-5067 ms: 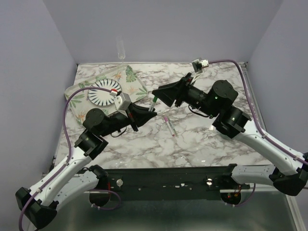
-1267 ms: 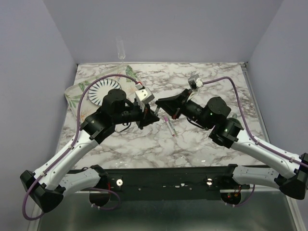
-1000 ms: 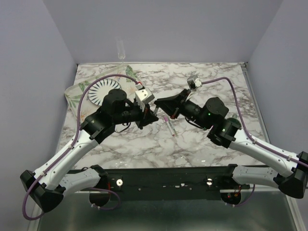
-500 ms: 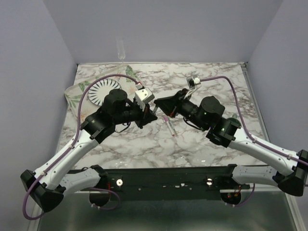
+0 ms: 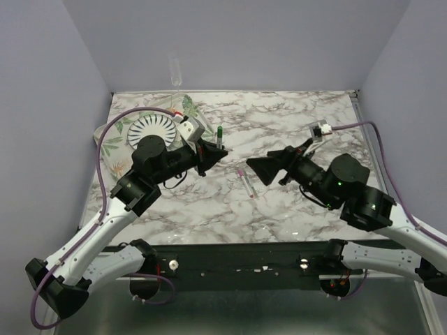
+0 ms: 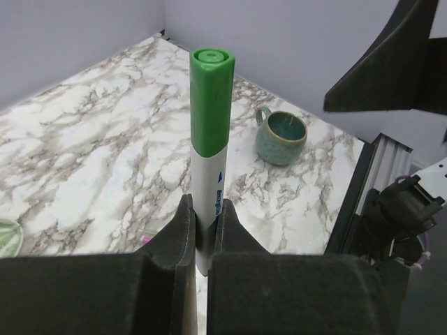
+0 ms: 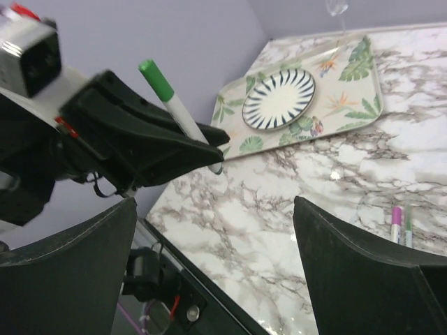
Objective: Insert the pens into the pen caps
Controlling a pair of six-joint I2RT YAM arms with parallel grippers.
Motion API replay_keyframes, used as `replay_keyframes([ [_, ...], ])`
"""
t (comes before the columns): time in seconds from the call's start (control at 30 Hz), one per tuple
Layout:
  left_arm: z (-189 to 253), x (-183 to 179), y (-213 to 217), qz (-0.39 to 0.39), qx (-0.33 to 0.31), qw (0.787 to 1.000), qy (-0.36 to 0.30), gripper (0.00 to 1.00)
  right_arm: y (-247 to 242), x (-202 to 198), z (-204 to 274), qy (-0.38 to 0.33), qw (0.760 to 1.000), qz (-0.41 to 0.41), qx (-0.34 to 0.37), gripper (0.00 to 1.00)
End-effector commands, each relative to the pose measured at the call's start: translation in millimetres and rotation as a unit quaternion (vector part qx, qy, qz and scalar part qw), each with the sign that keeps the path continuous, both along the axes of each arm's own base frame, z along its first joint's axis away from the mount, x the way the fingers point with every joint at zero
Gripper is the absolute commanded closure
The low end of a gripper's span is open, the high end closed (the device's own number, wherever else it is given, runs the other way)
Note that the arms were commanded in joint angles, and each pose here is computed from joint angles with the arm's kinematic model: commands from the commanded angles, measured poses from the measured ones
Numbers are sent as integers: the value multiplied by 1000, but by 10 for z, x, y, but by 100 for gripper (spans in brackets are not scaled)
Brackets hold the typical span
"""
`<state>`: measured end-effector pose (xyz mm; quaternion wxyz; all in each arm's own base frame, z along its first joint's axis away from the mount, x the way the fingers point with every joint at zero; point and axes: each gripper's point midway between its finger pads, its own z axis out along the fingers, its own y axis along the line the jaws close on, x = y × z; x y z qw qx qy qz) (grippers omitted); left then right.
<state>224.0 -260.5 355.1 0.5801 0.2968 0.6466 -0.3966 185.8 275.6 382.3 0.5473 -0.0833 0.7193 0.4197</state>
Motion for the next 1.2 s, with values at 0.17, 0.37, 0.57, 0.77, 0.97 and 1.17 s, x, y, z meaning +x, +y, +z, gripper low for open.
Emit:
replay_keyframes([
  [0.17, -726, 215, -87, 75, -18, 973, 215, 100, -715, 88, -473, 42, 989, -138, 4, 3],
  [0.37, -1597, 357, -225, 127, 21, 916, 379, 100, -820, 75, -689, 71, 985, -159, -16, 2],
  [0.57, -2343, 452, -255, 191, 34, 857, 478, 100, -930, 35, -904, 107, 977, -178, -44, 0],
  [0.77, -2851, 357, -253, 219, 47, 808, 545, 93, -993, 3, -991, 116, 975, -183, -44, 0],
  [0.97, -3193, 273, -247, 240, 90, 776, 577, 86, -1001, 1, -1026, 116, 975, -184, -41, 0],
  [1.17, -3019, 302, -251, 247, 94, 785, 561, 56, -997, -4, -1104, 128, 972, -187, -56, 0],
])
